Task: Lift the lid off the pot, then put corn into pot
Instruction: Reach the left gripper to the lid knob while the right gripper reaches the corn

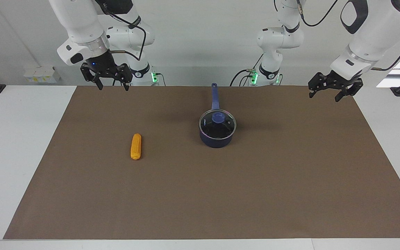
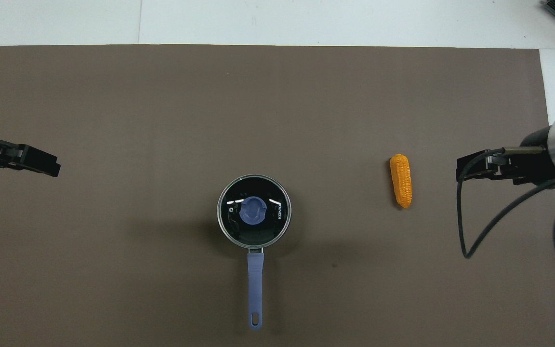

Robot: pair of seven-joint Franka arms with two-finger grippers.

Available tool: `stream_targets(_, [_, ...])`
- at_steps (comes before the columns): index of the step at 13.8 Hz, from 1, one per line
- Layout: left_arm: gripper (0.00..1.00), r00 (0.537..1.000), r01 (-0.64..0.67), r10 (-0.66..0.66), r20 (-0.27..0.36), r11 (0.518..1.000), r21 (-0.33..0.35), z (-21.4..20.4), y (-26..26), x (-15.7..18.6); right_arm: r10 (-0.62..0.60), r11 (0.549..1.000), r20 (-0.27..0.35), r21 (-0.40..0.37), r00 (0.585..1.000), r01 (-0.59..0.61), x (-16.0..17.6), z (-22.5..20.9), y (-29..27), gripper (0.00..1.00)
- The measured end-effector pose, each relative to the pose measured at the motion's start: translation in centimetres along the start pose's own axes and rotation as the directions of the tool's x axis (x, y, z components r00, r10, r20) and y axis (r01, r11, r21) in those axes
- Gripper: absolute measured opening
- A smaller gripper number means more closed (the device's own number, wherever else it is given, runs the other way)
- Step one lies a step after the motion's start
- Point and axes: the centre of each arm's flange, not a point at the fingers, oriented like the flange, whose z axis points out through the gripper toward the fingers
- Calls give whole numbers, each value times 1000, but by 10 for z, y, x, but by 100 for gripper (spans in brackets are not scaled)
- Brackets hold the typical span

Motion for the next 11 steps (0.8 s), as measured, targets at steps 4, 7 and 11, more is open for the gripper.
stream_targets(4, [100, 998, -64, 65, -15, 998, 7, 36, 35, 15, -27, 1000, -7, -8, 1000, 27, 1, -1, 1, 100])
stream_targets(7, [100, 993, -107, 107, -38, 994, 14, 64, 63, 24, -43, 999, -13, -19, 999, 43, 1, -1, 1, 100])
stream_targets(11, [100, 995, -86, 87, -44, 996, 16, 96, 110, 35, -45, 999, -72, -11, 996, 45, 9, -4, -1, 100])
